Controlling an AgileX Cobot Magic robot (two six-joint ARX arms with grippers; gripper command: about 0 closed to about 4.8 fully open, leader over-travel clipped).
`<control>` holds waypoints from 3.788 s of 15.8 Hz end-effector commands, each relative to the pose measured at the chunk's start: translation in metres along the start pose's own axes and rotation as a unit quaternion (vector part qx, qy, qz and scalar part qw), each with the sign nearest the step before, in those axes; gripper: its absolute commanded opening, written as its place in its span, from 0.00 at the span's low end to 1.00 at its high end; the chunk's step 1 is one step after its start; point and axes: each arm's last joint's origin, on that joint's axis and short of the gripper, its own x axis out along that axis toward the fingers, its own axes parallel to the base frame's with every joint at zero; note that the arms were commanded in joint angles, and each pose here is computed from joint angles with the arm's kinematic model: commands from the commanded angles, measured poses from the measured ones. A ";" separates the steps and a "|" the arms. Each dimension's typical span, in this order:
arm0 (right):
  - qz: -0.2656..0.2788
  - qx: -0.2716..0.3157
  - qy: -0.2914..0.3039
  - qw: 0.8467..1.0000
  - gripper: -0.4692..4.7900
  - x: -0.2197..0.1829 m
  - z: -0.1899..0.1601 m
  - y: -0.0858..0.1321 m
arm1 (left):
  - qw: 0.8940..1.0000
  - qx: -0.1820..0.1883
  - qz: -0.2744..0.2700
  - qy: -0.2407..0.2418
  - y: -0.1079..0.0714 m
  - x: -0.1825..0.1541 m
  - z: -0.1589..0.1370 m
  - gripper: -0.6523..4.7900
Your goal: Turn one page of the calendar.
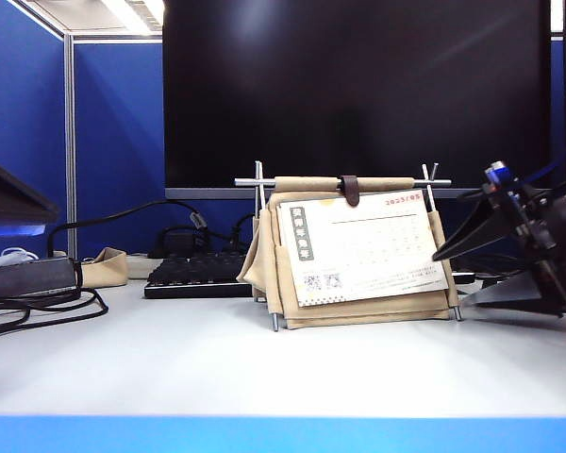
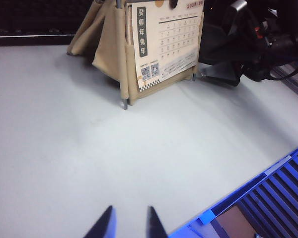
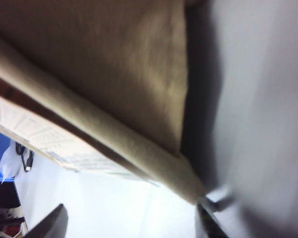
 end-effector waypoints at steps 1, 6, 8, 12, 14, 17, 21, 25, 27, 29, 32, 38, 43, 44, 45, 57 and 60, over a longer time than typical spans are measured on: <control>0.027 -0.002 0.018 0.999 0.71 0.011 -0.003 0.008 | 1.000 0.004 -0.001 -0.007 -0.001 0.000 0.002 0.28; 0.056 0.010 -0.037 0.998 0.71 0.017 0.013 0.009 | 1.000 0.004 -0.001 -0.008 -0.001 0.000 0.002 0.28; 0.062 0.015 -0.036 0.997 0.71 0.019 0.014 0.007 | 1.000 0.004 -0.001 -0.008 -0.001 0.000 0.002 0.28; 0.064 0.006 -0.039 0.997 0.71 0.019 0.014 0.006 | 1.000 0.004 -0.001 -0.008 -0.001 0.000 0.002 0.28; 0.070 -0.002 -0.042 0.997 0.71 0.019 0.015 0.007 | 1.000 0.004 -0.001 -0.008 -0.001 0.000 0.002 0.28; 0.113 -0.016 -0.020 0.993 0.70 0.019 0.015 0.010 | 1.000 0.005 0.003 -0.009 -0.001 0.000 0.003 0.28; 0.158 -0.022 0.009 0.987 0.66 0.018 0.014 0.013 | 1.000 0.010 0.014 -0.013 0.000 0.000 0.003 0.29; 0.182 -0.025 0.042 0.982 0.66 0.026 -0.004 0.025 | 0.999 0.023 0.017 -0.024 0.000 0.000 0.005 0.28; 0.187 -0.048 0.048 0.980 0.66 0.033 -0.020 0.038 | 0.999 0.023 0.018 -0.032 0.000 0.000 0.006 0.29; 0.197 -0.066 0.059 0.976 0.66 0.044 -0.027 0.050 | 0.999 0.023 0.018 -0.033 0.000 0.000 0.006 0.29; 0.203 -0.083 0.038 0.975 0.66 0.052 -0.026 0.064 | 0.999 0.023 0.018 -0.033 0.000 0.000 0.006 0.29; 0.283 -0.104 -0.047 0.952 0.58 0.037 -0.006 0.096 | 0.999 0.021 0.018 -0.031 0.000 0.000 0.006 0.29; 0.287 -0.101 -0.058 0.951 0.58 0.036 -0.004 0.098 | 0.999 0.021 0.016 -0.030 0.000 0.000 0.006 0.29; 0.286 -0.103 -0.065 0.950 0.56 0.036 -0.004 0.098 | 0.999 0.021 0.016 -0.030 0.000 0.000 0.006 0.29; 0.287 -0.107 -0.075 0.949 0.40 0.035 -0.002 0.100 | 0.999 0.021 0.016 -0.030 0.000 0.000 0.006 0.29; 0.303 -0.085 -0.153 0.937 0.08 0.021 0.011 0.121 | 0.999 0.021 0.006 -0.024 -0.001 0.000 0.005 0.29; 0.315 -0.096 -0.179 0.927 0.08 0.025 0.022 0.136 | 1.000 0.020 -0.003 -0.014 -0.001 0.000 0.003 0.29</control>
